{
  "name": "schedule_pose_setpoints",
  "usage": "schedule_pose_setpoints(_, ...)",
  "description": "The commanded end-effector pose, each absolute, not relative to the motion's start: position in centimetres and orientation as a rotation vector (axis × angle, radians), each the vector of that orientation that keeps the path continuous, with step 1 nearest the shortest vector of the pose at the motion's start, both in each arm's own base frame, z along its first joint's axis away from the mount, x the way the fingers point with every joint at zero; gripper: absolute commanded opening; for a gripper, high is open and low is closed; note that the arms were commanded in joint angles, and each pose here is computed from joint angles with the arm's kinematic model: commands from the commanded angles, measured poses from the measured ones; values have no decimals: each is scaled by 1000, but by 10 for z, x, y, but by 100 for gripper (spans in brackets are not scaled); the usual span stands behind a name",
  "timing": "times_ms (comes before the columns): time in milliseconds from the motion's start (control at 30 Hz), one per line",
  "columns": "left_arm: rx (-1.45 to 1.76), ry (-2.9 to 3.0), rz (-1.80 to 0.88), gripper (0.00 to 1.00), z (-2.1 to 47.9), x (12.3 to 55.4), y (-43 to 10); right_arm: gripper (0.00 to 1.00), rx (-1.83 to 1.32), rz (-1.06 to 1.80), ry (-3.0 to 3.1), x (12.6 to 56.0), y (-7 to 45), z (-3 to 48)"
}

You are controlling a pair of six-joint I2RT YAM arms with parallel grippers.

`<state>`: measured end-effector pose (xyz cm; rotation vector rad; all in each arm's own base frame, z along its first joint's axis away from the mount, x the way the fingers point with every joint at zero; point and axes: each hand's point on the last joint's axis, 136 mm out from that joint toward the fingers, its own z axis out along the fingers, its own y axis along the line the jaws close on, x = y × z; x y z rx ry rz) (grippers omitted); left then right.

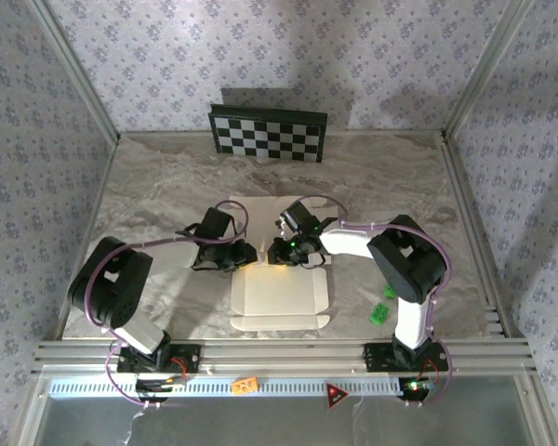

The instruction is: Fold the paper box

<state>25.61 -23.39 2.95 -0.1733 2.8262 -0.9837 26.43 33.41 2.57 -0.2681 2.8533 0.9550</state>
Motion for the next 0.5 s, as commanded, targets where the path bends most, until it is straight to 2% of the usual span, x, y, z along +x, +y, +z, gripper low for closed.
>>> schedule_pose_setpoints(0,-195,2897,-888,26,26,238,-220,20,-308,823,2910,260,315,23)
schedule_pose_setpoints(467,-91,2728,-860,28,99,280,-228,21,-352,900,2814,274,320,75)
